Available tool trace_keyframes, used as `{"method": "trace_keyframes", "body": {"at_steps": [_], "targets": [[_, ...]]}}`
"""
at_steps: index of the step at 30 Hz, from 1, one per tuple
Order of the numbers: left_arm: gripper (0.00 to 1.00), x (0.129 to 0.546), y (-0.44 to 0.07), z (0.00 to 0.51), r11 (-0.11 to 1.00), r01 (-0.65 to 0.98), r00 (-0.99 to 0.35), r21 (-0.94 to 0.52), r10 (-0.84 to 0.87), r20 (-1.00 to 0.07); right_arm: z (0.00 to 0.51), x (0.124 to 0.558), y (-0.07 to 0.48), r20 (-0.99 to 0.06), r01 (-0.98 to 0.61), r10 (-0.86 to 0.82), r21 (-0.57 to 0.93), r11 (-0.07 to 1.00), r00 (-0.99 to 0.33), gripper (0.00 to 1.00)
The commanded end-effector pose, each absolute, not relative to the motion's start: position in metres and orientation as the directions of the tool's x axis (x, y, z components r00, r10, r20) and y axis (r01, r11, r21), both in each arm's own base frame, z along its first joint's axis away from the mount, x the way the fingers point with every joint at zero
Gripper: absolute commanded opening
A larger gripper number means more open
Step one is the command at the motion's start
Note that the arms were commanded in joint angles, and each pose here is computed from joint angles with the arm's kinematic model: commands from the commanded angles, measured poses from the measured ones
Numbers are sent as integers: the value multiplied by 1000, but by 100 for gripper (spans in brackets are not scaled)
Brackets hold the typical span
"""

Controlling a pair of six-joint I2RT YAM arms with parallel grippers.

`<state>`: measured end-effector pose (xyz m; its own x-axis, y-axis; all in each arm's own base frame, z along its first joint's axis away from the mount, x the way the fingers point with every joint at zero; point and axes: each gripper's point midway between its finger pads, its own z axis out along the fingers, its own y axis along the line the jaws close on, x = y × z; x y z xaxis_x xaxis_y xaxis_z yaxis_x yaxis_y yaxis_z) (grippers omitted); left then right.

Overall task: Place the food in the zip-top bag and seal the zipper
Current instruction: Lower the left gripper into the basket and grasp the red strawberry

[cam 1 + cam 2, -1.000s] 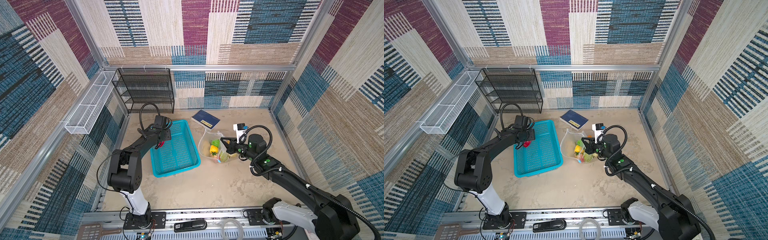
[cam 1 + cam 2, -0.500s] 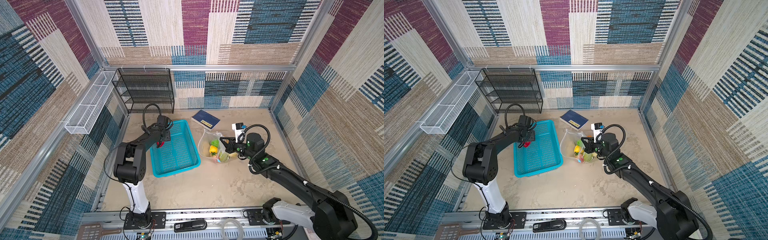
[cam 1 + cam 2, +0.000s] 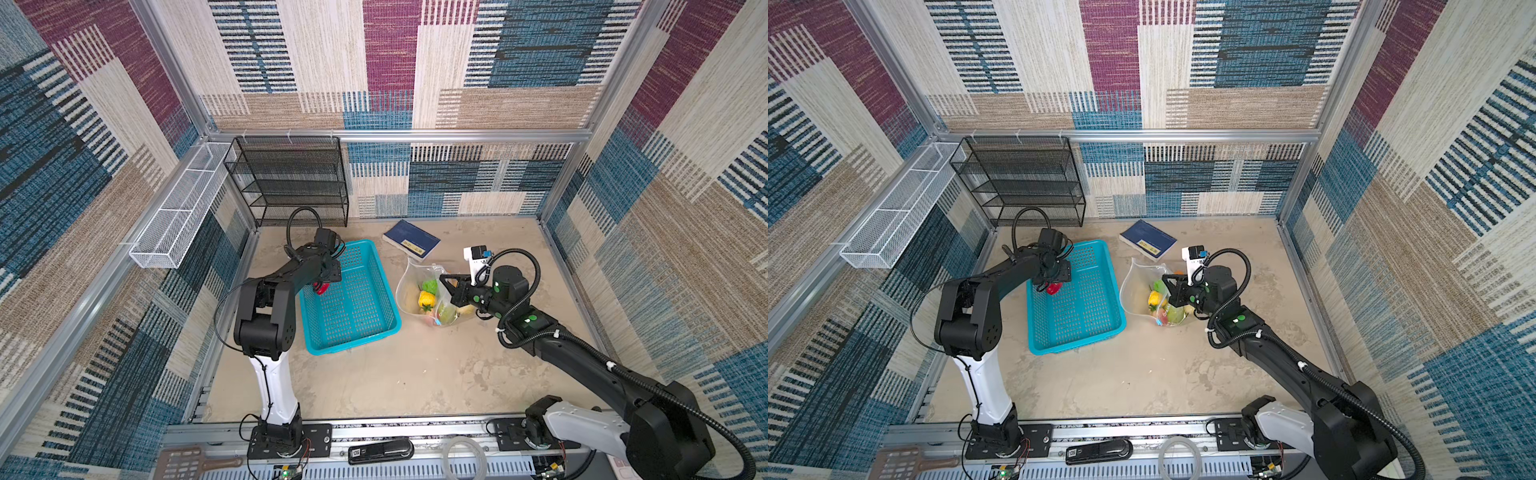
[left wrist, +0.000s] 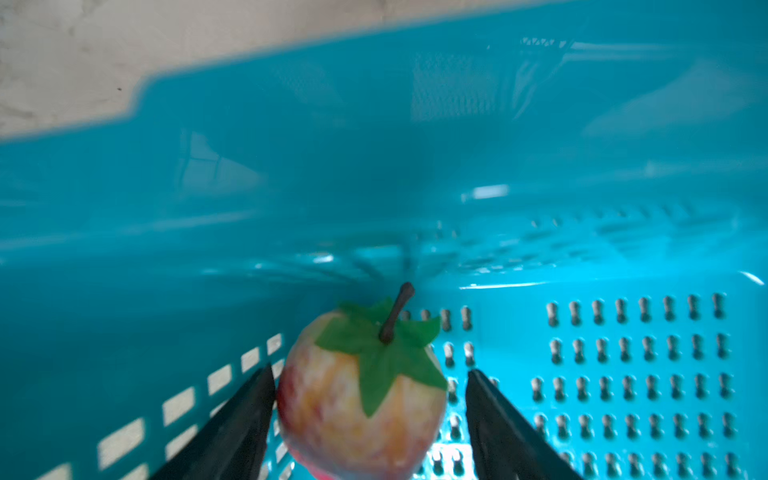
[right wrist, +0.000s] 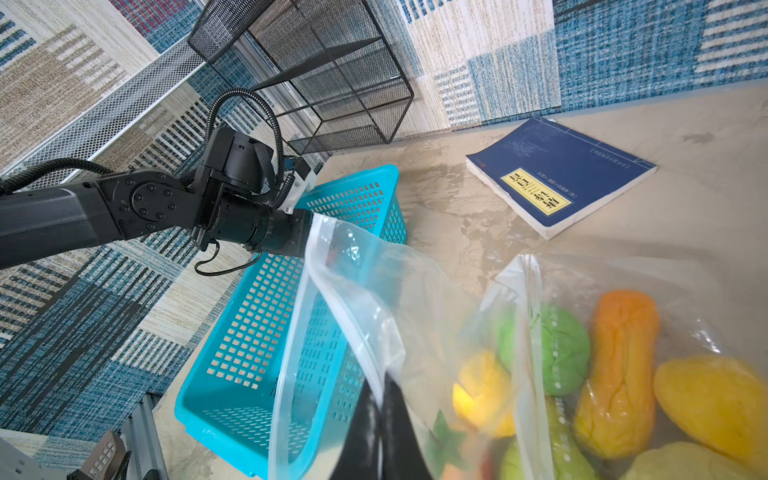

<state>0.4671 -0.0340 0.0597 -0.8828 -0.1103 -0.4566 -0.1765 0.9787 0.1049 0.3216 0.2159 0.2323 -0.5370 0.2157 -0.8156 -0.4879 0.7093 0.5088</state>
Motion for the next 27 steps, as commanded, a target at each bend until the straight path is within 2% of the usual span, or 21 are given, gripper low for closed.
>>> {"method": "trace_keyframes", "body": {"at_steps": [1,19,27], "targets": [[74,463,-38,56,984,-154,-901,92,-102,-422,240,324,214,-829,-489,224,496,717,-513,0],[70,464,-44,47,988,-128,-925,83,-89,-370,241,324,213,-831,-488,225,493,720,-508,0],[59,463,-44,46,989,-127,-926,82,-88,-368,243,325,213,-832,-489,226,493,719,-507,0]]}}
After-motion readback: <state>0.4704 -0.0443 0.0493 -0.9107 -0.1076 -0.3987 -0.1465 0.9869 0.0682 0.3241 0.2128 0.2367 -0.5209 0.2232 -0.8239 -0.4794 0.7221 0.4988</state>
